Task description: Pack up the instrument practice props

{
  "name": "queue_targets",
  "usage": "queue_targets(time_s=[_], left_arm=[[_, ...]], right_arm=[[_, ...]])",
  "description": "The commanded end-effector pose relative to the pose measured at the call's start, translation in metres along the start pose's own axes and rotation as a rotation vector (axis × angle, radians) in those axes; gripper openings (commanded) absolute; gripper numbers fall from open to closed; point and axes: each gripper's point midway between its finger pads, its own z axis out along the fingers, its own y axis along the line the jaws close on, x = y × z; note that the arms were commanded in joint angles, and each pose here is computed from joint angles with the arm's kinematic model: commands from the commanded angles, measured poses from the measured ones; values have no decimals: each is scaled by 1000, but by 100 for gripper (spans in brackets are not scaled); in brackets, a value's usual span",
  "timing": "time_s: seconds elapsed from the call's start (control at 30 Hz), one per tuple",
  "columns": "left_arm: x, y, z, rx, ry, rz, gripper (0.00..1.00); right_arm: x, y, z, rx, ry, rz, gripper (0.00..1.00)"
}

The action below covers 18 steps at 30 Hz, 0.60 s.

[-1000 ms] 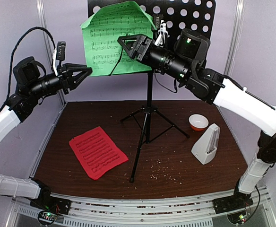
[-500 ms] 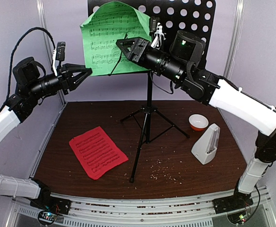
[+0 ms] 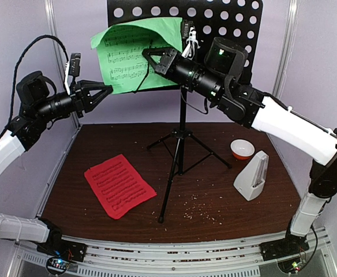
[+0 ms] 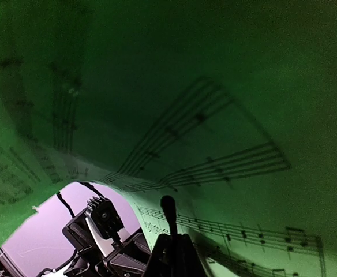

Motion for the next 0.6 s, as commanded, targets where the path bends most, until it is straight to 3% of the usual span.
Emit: queue_targets(time_s=[0.0,0.13,0.37,0.57], left_arm=[[-4,-11,0,55,-24,-12,21],[-6,-13,1,76,-31,-22,21],[-10,-20,2,122,-55,-59,0],[-12,-15,-1,80,-71,-94,0]], right_arm=[[-12,4,0,-4,-38,-13,0],[-12,3,0,-2,-40,-17,0],[-12,1,-1,6,-43,-25,0],[-12,0,-2,10,-46,-33,0]])
